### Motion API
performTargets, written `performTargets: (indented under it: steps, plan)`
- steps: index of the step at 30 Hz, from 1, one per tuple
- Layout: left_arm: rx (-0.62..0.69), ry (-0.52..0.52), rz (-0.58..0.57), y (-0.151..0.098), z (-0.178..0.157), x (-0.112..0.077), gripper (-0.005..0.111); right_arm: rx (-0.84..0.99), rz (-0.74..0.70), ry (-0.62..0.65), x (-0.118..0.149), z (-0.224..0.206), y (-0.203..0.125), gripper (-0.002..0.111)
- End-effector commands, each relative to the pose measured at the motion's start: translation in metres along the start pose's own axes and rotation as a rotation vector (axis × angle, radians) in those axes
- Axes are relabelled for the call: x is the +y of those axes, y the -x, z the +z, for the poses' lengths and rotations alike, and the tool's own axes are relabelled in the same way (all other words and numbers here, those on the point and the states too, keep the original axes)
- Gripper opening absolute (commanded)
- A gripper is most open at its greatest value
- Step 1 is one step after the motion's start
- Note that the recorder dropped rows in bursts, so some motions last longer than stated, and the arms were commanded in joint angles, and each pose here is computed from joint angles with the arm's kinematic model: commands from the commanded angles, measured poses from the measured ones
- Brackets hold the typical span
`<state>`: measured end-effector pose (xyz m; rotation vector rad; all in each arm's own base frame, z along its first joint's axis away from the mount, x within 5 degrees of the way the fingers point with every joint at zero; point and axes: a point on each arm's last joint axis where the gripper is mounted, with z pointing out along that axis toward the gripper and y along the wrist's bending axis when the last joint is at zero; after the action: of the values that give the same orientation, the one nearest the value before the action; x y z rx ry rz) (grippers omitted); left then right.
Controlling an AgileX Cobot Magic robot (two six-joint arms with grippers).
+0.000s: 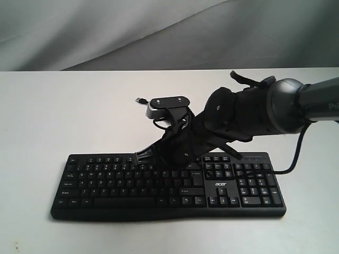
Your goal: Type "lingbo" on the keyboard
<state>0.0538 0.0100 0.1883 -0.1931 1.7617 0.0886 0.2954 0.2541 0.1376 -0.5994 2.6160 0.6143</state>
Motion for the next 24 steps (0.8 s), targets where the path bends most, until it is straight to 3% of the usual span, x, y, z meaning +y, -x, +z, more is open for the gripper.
performTargets:
  steps: [1,24]
  plan:
    - [-0.003,-0.001,-0.012,-0.0009,0.0002,-0.0001,0.001,0.004,-0.015,-0.003,0.0022,0.0028,-0.0022,0.000]
    - [-0.003,-0.001,-0.012,-0.0009,0.0002,-0.0001,0.001,0.014,-0.025,-0.010,0.0027,0.0113,-0.0062,0.000]
